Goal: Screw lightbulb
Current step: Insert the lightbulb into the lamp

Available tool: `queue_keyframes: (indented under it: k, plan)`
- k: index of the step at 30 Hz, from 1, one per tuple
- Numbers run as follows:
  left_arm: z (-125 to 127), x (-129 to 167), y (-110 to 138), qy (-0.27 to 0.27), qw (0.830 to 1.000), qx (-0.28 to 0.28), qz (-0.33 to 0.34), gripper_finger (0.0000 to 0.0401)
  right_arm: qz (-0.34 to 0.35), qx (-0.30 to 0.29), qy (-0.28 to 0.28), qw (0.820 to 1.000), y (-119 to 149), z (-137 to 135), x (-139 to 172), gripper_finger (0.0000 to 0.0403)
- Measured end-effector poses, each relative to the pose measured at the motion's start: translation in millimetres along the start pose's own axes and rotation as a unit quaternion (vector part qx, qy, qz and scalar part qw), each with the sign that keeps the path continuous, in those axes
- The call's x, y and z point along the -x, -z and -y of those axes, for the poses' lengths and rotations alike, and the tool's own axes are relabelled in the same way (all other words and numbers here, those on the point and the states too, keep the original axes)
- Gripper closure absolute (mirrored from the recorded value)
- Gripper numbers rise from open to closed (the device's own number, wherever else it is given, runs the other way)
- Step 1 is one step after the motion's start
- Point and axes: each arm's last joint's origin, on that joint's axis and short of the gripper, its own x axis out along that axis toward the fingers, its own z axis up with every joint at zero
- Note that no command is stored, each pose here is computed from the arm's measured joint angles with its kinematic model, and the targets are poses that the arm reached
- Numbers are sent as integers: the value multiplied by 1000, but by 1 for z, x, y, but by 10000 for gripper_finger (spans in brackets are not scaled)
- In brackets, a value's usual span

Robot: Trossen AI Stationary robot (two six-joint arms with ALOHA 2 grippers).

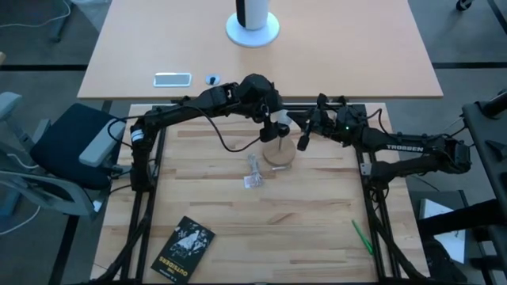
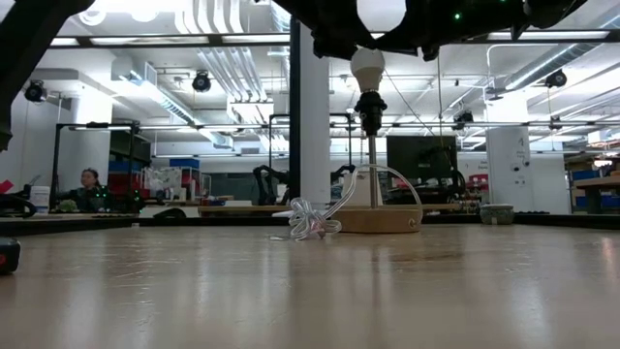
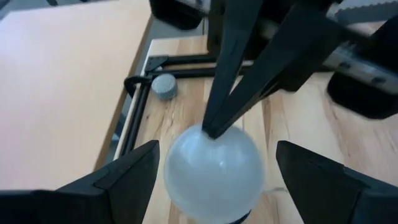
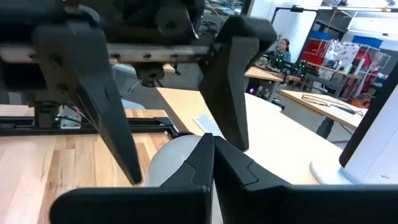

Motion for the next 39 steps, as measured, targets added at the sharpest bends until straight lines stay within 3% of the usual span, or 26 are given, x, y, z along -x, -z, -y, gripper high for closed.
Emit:
queue_keyframes:
  k: [10,28,32,39]
  plan:
    - [4,10,9,-10,998,-1,-62,85,-3,0,-2,1000,0,0,0,403]
    - [3,11,6,-18,999,3,-48,114,23,2,7,1000,-13,5,19,403]
    - [3,10,6,-17,999,2,-49,117,3,13,40,999,-12,7,22,403]
    - [3,10,6,-17,999,1,-50,118,-18,18,52,998,-7,7,19,403]
